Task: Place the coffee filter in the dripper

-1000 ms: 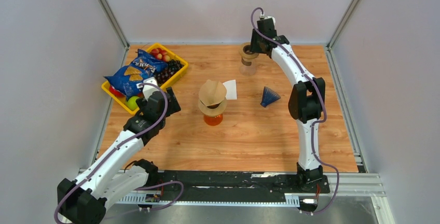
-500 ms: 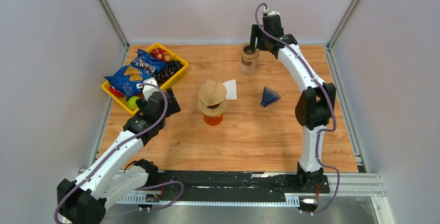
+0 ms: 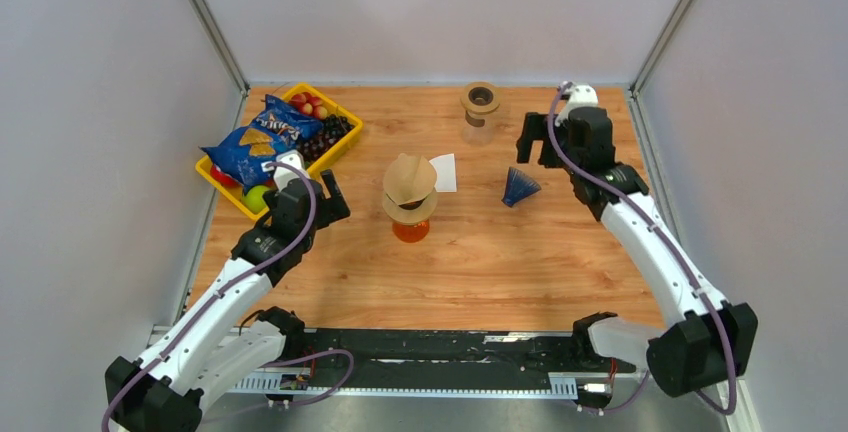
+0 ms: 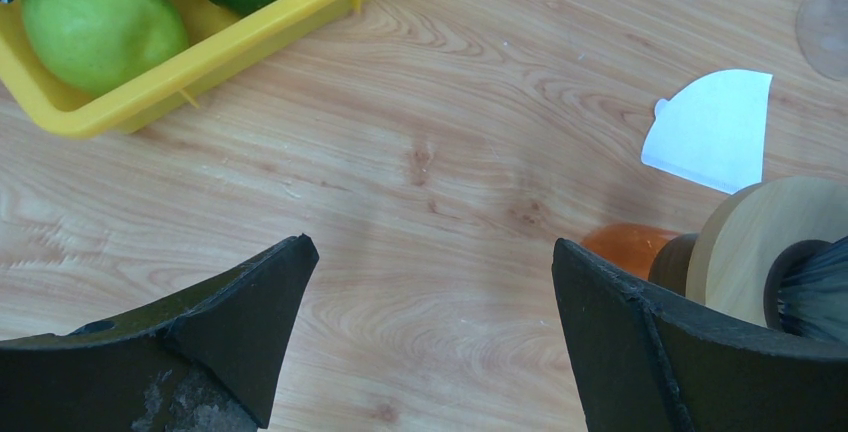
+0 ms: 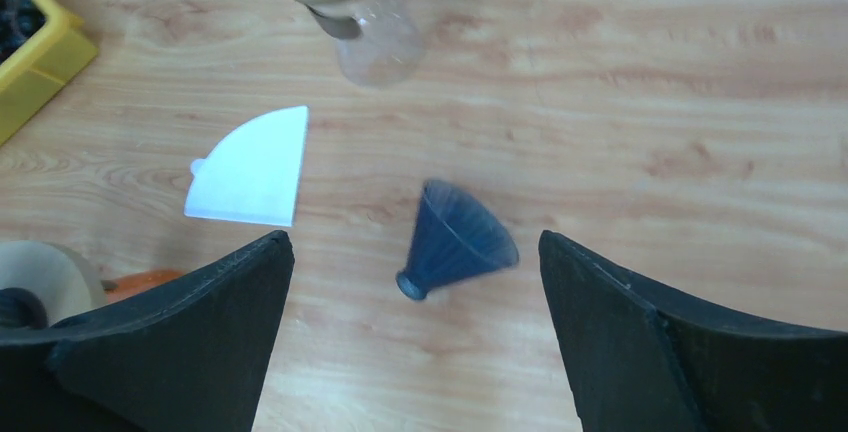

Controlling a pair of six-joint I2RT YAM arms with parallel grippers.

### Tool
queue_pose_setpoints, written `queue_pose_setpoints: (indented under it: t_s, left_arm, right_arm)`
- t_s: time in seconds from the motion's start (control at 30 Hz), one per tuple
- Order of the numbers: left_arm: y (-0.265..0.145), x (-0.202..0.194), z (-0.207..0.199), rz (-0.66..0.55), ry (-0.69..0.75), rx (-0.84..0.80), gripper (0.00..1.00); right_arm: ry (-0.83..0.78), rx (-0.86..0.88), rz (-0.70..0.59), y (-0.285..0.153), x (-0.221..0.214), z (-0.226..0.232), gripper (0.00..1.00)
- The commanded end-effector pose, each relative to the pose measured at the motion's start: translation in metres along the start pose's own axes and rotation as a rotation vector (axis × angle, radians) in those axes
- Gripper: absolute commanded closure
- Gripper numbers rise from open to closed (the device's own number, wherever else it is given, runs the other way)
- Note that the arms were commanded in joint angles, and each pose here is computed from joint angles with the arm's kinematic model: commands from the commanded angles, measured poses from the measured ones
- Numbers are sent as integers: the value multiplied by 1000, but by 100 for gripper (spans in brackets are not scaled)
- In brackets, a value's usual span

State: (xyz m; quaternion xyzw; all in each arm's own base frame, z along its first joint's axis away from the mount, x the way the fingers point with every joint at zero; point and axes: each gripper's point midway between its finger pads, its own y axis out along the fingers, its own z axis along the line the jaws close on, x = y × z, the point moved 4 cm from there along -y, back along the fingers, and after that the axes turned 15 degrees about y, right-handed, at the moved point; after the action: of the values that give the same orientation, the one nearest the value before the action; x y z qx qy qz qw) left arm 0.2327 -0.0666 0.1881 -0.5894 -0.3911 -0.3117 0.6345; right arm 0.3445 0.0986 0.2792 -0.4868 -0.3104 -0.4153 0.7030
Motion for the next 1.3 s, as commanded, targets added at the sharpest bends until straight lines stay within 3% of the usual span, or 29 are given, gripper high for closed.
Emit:
queue_pose_setpoints:
  t_s: [0.0, 0.07, 0.13, 0.33, 0.6, 0.93, 1.27]
  left_arm:
    - [-5, 14, -5, -35, -21, -41, 0]
    - [-5, 14, -6, -32, -22, -50, 0]
    - [-6, 13, -7, -29, -18, -56, 0]
    - [-5, 13, -11, -24, -19, -81, 0]
    - [-2, 10, -14, 0, -5, -87, 0]
    - [-2, 11, -7, -7, 1, -45, 0]
    - [-3, 12, -4, -11, -2, -24, 0]
  right_arm:
    - [315, -119, -106, -21, -16, -39, 0]
    - [427, -118, -94, -28, -31, -50, 0]
    - [417, -74, -65, -31, -44, -55, 0]
    - [124, 37, -40, -21, -56, -57, 0]
    - [-235, 320, 125, 27, -78, -40, 2]
    - [-240, 348, 264, 70, -88, -42, 13]
    - [-164, 315, 430, 101, -112, -51, 40]
